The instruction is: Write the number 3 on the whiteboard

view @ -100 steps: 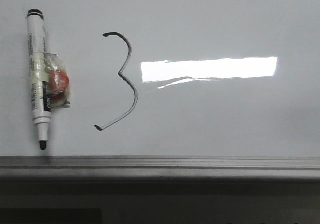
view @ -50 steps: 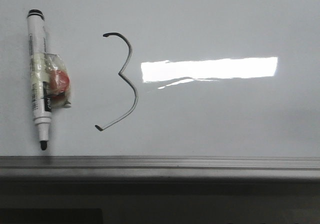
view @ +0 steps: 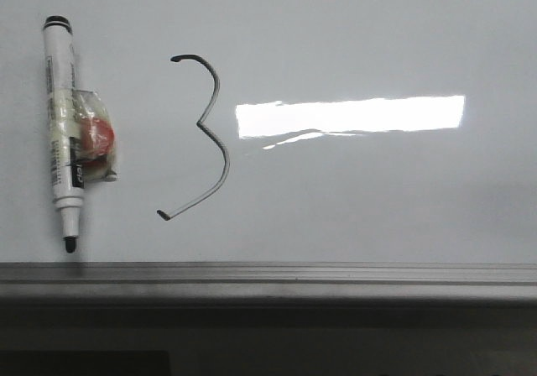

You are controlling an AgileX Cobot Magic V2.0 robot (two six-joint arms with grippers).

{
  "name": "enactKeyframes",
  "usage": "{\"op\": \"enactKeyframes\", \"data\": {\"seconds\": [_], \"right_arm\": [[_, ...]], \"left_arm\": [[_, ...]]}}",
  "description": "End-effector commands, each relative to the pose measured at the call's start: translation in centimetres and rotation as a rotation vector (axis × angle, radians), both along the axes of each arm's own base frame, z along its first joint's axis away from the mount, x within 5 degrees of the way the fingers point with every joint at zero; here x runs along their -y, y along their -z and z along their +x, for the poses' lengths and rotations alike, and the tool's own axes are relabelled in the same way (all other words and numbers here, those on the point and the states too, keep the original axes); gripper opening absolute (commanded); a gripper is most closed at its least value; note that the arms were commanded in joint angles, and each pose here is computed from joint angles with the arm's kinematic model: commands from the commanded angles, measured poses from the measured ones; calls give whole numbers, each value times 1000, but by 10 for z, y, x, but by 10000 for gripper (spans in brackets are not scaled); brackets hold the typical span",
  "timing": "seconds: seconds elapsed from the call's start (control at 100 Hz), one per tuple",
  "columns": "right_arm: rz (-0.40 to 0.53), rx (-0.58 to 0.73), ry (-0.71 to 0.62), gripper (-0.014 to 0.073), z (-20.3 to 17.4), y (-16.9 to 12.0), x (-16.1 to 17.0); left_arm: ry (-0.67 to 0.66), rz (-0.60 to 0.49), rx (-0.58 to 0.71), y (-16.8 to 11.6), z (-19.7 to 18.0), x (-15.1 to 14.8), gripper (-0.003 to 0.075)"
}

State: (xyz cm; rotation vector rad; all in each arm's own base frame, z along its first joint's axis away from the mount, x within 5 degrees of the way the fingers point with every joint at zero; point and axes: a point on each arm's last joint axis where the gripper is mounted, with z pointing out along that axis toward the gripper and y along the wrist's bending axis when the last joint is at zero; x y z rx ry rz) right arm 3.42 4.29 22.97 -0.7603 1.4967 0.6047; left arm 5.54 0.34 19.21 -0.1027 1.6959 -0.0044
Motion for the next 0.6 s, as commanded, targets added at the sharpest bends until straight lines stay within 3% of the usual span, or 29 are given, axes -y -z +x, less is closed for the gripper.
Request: {"op": "enactKeyframes", "data": {"seconds": [0.0,0.1,0.59], "right_arm": [[66,74,24,-54,1,-16,1],[66,74,24,-54,1,-16,1],[66,74,24,-54,1,-16,1]], "left_arm": [[-4,-23,-11,10,-1,0,-20],[-6,-28,-95,18,-2,0,-20],[-7,-31,-94,18,-2,0,-20]]}}
